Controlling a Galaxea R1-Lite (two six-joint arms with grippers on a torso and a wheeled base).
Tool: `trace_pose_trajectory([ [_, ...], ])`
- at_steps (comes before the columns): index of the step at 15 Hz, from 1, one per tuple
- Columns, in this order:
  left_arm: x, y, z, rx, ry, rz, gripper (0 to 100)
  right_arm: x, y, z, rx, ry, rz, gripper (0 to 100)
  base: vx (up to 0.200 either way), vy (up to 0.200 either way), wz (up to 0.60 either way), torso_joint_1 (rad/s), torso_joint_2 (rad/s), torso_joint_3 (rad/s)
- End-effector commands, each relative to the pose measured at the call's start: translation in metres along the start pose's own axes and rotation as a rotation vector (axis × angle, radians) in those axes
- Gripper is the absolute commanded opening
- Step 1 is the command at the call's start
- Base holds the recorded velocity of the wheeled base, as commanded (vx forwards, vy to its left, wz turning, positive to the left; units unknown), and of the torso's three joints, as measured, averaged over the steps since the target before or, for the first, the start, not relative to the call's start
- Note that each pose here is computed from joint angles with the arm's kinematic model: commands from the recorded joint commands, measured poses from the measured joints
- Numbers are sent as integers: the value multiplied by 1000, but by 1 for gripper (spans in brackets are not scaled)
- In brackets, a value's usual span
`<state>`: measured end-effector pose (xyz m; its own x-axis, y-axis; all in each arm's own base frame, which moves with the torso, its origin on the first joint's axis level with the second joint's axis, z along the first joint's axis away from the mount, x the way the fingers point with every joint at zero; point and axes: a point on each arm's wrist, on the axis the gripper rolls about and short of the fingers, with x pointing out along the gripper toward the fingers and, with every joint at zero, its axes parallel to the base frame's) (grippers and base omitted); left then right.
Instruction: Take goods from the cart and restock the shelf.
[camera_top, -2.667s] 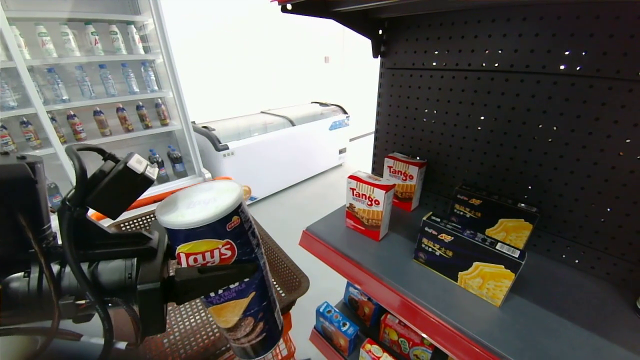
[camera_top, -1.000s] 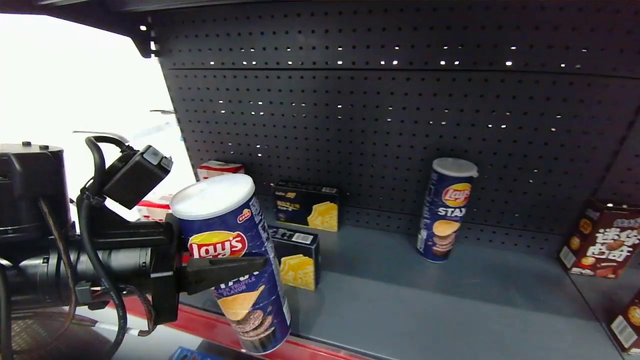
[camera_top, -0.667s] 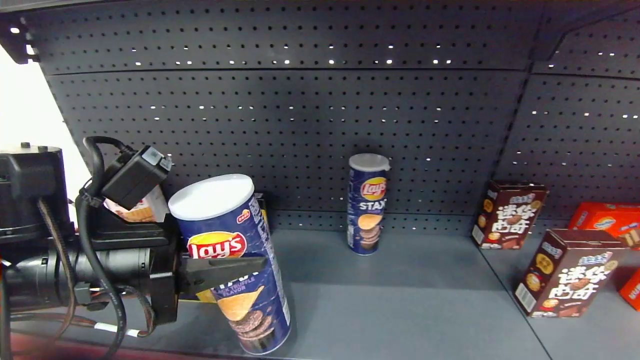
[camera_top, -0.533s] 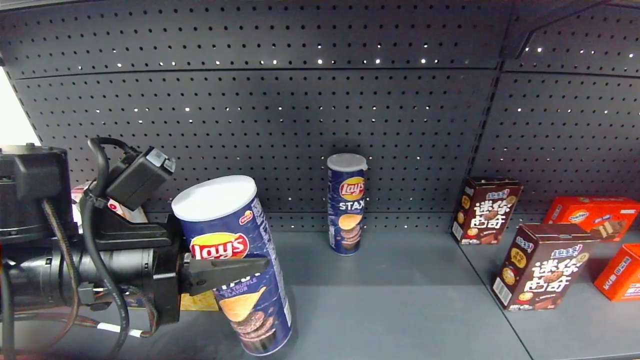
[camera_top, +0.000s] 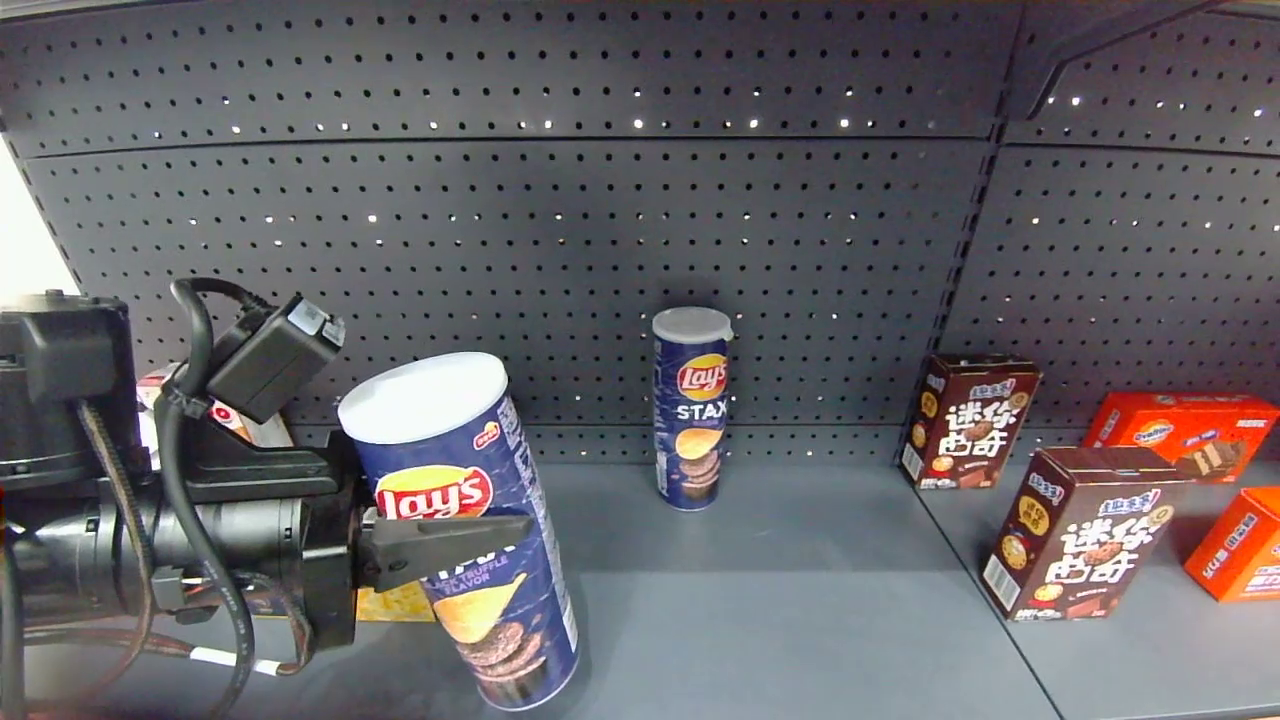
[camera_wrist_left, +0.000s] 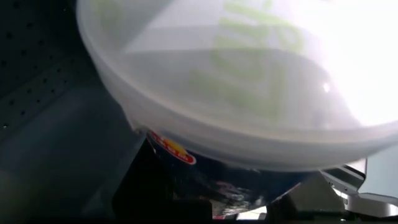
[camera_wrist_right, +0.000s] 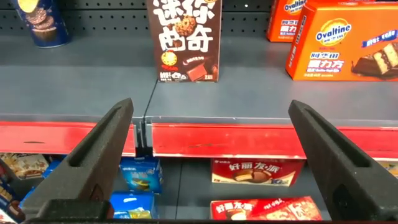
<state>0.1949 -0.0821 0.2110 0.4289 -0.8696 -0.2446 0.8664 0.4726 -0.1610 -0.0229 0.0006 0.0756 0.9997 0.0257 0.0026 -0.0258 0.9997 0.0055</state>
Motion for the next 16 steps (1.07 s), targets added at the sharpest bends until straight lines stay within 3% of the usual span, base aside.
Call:
trace_pose_trajectory([
  [1, 0, 0, 0, -1, 0, 1, 0, 0, 0, 0, -1, 1, 0, 100, 0, 0, 0, 0, 0, 0],
  [7, -2, -3, 0, 4, 2, 15, 0, 0, -1, 1, -45, -1, -60, 100, 0, 0, 0, 0, 0, 0],
  [8, -7, -9, 4, 24, -16, 35, 0, -2, -1, 10, -43, -28, -25, 100, 0, 0, 0, 0, 0, 0],
  [9, -10, -12, 6, 26, -28, 44, 0, 2, 1, 84, 9, -76, 69, 100, 0, 0, 0, 0, 0, 0],
  [10, -10, -12, 5, 13, -25, 43, 0, 28, 2, 134, 127, -22, 137, 100, 0, 0, 0, 0, 0, 0],
  [11, -10, -12, 2, 7, -18, 44, 0, 28, 2, 148, 140, -65, 170, 100, 0, 0, 0, 0, 0, 0],
  [12, -10, -12, -4, -6, -3, 48, 0, 32, 5, 165, 27, -93, 323, 100, 0, 0, 0, 0, 0, 0],
  [13, -10, -13, -9, -13, 8, 46, 0, 45, 9, 174, -77, -75, 403, 100, 0, 0, 0, 0, 0, 0],
  [14, -9, -12, -13, -19, 16, 47, 0, 62, 13, 190, -94, -57, 425, 100, 0, 0, 0, 0, 0, 0],
  [16, -9, -13, -15, -21, 22, 44, 0, 100, 27, 193, -97, 53, 515, 100, 0, 0, 0, 0, 0, 0],
])
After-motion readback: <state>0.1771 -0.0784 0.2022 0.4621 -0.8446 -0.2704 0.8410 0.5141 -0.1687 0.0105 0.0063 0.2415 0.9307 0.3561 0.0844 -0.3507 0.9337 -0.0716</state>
